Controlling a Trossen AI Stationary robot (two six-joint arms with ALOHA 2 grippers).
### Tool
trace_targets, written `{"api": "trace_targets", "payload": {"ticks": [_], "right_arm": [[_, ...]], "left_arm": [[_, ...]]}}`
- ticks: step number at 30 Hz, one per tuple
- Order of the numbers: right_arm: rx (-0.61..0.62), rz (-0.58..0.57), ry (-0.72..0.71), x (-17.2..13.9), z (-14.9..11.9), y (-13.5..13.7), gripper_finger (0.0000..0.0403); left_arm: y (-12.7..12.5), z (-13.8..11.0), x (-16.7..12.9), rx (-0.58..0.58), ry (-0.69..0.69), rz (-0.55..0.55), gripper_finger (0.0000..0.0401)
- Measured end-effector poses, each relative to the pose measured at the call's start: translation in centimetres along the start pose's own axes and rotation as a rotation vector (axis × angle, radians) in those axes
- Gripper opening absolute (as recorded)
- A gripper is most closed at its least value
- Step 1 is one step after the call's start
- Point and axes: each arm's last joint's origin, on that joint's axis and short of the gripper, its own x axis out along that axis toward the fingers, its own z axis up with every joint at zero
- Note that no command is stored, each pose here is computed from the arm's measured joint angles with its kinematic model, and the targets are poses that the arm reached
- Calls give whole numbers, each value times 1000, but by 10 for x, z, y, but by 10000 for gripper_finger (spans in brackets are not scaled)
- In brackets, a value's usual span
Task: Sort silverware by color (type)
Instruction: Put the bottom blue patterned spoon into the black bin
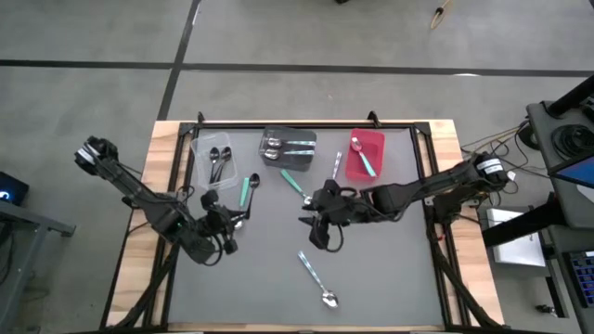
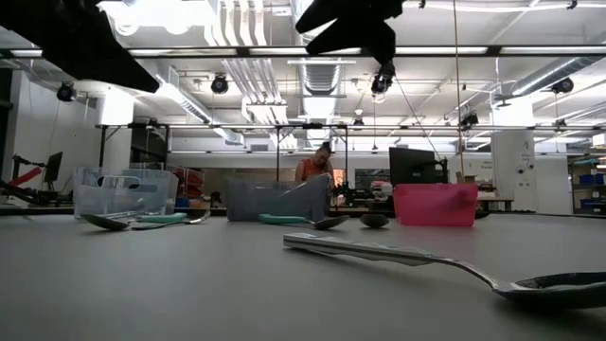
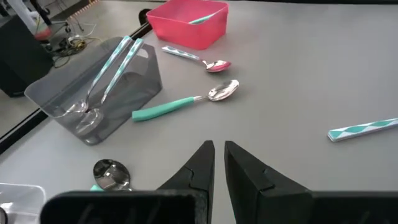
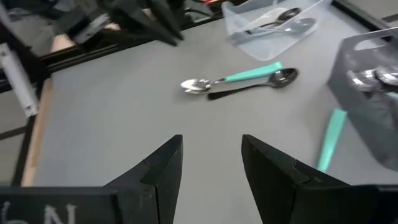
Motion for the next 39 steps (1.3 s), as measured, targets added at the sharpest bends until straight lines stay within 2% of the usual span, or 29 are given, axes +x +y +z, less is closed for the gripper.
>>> {"api": "trace_targets", "payload": {"ticks": [10,22,28,35,39], "right_arm": [[32,-12,90,-4,-13,8,155],[177,-144,266,-8,-32,-4,155],[289,-254,363,-13,-41,-13,155],[423,-491,508,-24,-53,-35,155],[466,-558,521,-23,-51,-49,155]], "left_arm": [[-3,-1,2,-6,-3,-3,20],[-4,2,3,44,-36,20,20],[-2,3,2,87,-68,66,20],[0,5,2,167,-125,158,20],[2,6,2,193,-166,227,20]]}}
